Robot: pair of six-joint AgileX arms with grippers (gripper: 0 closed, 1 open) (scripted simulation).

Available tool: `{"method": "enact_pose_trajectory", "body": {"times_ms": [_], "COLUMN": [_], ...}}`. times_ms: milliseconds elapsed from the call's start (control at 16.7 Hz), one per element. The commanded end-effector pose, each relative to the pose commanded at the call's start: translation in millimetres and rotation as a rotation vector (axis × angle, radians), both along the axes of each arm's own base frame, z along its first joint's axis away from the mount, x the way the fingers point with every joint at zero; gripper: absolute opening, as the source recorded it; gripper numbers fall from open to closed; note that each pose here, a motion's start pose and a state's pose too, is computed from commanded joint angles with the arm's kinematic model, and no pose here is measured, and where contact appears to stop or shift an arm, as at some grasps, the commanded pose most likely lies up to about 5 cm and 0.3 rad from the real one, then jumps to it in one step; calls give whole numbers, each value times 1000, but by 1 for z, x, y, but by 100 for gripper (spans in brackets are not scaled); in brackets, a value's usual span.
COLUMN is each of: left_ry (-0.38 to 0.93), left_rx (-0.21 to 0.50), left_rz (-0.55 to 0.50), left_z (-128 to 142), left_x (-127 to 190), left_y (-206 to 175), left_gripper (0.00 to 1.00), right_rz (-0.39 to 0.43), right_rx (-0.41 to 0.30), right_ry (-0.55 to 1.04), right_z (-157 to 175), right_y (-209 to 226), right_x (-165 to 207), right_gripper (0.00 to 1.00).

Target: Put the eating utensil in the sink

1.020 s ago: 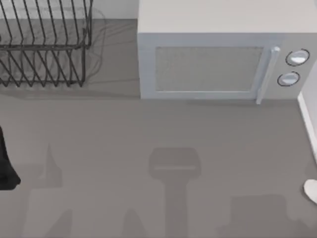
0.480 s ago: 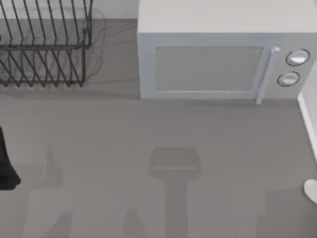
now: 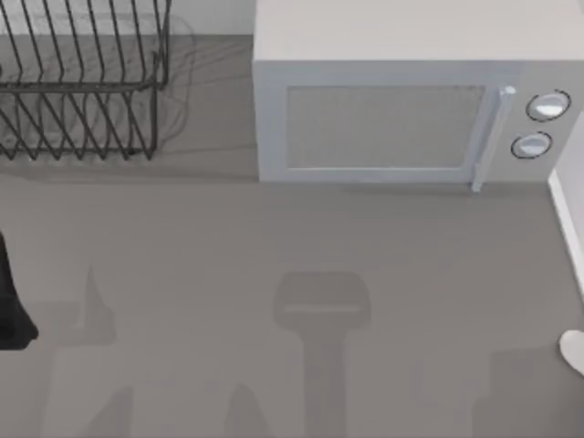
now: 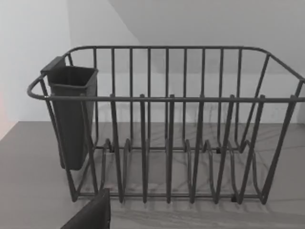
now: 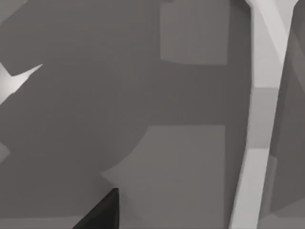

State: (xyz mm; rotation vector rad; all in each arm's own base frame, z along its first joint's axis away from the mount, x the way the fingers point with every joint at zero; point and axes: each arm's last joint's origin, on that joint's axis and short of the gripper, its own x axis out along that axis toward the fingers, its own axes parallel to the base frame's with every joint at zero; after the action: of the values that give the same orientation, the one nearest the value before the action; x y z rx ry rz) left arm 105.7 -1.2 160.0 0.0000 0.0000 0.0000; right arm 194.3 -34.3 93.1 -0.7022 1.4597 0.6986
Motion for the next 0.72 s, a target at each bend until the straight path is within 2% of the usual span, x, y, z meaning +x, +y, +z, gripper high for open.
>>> {"method": "enact_pose_trajectory", "body": {"times_ms": [540, 720], "left_ry": [0, 0], "left_rx": [0, 0], "left_rz": [0, 0], "left_z": [0, 0], "left_x": [0, 0], "left_y": [0, 0], "left_gripper": [100, 100], "right_rz": [0, 0], "right_rx": [0, 0], "right_ry": [0, 0], "right_z": [0, 0], "right_y": [0, 0], "right_x": [0, 0], "right_gripper": [2, 0]}}
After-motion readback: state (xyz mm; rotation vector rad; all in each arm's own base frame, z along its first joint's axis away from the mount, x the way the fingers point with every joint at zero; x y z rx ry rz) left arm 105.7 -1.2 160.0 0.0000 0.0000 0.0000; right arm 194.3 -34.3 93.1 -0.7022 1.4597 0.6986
